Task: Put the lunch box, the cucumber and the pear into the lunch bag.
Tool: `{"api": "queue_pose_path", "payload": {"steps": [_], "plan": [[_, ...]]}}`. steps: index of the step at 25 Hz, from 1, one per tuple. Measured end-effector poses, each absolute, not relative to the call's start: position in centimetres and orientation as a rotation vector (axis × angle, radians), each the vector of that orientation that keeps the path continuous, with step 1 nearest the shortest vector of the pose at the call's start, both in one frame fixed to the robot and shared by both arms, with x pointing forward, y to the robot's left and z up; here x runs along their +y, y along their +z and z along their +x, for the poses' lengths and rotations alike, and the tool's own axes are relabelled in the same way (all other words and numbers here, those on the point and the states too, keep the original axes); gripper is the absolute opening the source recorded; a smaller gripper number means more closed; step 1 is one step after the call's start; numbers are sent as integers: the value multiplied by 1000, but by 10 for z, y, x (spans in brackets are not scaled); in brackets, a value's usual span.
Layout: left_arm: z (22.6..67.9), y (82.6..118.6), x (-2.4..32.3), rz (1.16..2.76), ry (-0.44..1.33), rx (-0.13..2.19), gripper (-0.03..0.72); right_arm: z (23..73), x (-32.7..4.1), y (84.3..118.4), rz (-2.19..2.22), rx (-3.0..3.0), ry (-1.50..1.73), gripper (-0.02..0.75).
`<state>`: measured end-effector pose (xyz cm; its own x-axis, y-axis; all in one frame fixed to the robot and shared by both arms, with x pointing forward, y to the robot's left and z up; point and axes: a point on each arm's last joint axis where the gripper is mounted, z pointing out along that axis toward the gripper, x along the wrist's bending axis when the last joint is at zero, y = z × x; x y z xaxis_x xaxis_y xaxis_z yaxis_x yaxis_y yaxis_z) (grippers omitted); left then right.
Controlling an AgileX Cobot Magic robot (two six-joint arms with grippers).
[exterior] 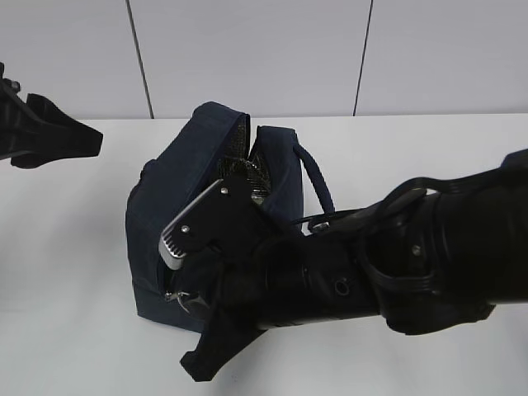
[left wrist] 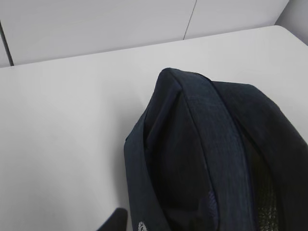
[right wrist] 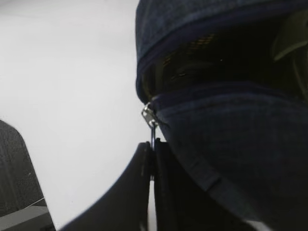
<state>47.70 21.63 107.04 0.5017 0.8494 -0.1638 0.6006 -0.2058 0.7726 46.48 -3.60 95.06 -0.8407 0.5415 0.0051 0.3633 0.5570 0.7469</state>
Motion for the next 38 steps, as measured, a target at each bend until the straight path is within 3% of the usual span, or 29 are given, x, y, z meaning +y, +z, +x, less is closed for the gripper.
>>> {"api": "queue_pose_path", "payload": {"steps": [9, 25, 38], "plan": [[477, 1070, 216, 1916, 379, 1196, 242, 451, -22, 925, 718, 2745, 1139, 0], [477, 1070, 217, 1937, 384, 1188, 242, 465, -14, 995, 590, 2467, 1242, 0], [467, 1051, 217, 2019, 302, 1191, 242, 472, -22, 1024, 602, 2305, 1225, 0]]}}
